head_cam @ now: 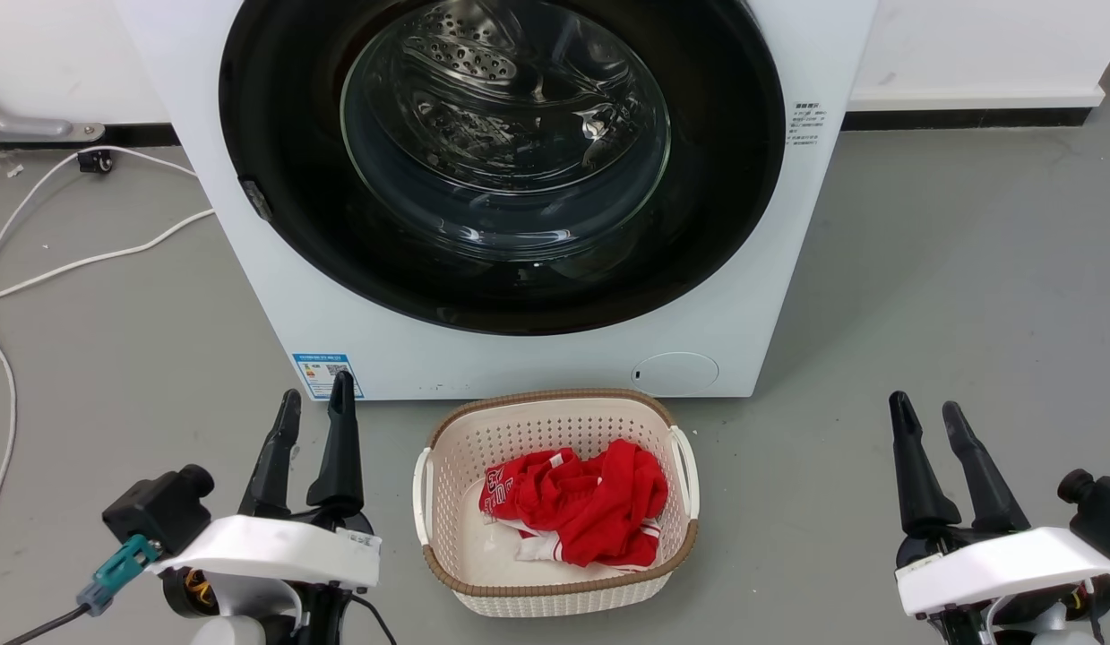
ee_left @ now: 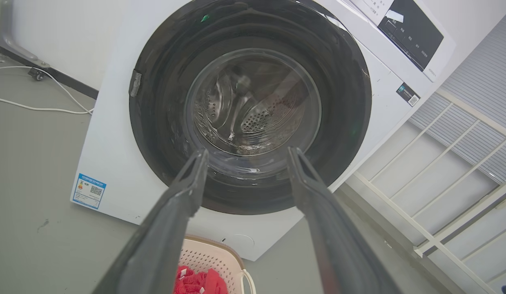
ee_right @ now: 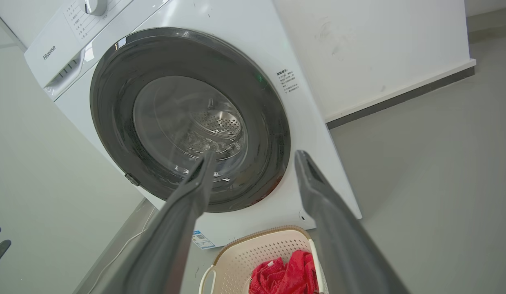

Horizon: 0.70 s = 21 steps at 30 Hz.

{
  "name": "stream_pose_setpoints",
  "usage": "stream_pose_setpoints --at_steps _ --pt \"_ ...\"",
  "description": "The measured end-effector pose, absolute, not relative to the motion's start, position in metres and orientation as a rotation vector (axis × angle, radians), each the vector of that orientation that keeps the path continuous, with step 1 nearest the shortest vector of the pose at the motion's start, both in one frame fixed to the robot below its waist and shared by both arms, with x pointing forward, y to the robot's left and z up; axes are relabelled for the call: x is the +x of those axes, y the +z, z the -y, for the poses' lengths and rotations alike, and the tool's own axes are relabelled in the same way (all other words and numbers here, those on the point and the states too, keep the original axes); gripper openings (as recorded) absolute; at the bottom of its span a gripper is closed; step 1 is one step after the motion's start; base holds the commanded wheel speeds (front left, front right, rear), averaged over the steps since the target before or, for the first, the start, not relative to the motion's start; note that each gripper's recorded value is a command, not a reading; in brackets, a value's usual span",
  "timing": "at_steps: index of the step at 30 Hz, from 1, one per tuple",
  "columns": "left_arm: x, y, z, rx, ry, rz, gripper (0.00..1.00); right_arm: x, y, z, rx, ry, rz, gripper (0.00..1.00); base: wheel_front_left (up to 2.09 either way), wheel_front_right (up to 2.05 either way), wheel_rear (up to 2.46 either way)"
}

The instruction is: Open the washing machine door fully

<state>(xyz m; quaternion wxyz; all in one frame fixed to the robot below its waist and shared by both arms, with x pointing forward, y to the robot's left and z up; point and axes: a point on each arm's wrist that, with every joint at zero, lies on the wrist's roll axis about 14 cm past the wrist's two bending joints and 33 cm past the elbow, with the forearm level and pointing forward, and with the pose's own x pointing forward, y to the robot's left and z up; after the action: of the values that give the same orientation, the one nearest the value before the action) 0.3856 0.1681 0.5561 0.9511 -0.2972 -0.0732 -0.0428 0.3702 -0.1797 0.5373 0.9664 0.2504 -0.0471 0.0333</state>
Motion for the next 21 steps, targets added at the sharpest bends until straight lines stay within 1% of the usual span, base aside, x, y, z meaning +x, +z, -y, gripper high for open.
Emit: stream_pose_setpoints --at_steps 21 --pt "0.381 0.549 -0.163 -0.323 -0.082 0.149 1.00 0.368 0.538 0.168 0.219 0.106 0.089 1.00 0.00 0.00 0.00"
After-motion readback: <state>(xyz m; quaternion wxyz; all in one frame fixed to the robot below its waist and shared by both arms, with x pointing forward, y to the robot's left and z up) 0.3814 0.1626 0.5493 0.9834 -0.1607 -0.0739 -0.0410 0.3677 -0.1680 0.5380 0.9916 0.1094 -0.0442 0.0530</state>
